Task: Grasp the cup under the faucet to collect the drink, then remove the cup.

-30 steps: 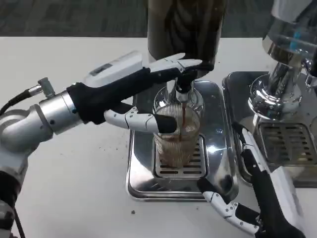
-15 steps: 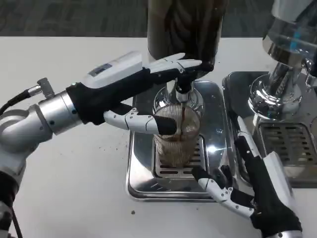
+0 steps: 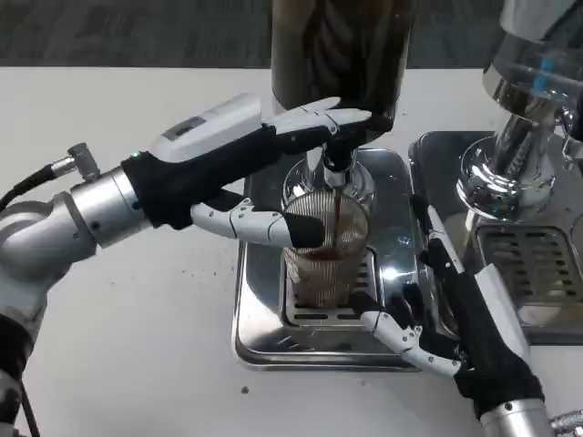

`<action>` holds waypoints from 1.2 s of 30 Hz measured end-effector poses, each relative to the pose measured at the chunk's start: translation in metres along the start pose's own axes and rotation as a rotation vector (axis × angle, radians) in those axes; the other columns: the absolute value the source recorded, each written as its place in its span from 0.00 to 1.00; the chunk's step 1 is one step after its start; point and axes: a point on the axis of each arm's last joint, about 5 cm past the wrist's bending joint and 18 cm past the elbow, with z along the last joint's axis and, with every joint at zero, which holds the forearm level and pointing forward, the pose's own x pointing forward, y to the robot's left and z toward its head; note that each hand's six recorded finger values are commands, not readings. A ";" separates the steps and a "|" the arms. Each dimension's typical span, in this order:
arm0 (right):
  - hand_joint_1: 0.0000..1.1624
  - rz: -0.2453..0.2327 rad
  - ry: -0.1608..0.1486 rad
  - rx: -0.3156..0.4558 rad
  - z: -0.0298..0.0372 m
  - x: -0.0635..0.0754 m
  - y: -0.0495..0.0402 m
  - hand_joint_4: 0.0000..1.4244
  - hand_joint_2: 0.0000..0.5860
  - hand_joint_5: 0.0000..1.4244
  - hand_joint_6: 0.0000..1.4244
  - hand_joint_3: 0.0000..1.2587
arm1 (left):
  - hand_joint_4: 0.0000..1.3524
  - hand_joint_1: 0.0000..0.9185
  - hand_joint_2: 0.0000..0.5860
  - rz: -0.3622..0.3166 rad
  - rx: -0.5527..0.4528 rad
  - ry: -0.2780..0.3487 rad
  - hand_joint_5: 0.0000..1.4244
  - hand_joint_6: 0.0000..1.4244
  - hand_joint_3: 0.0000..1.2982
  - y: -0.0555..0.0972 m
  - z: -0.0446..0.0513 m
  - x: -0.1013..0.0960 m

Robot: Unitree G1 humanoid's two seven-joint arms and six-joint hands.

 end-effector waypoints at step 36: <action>0.52 0.038 0.005 0.035 -0.0038 0.021 0.0021 0.00 0.39 0.00 0.08 0.00 | 0.00 0.00 0.12 -0.004 0.014 0.002 0.00 0.00 0.10 0.002 0.0008 -0.002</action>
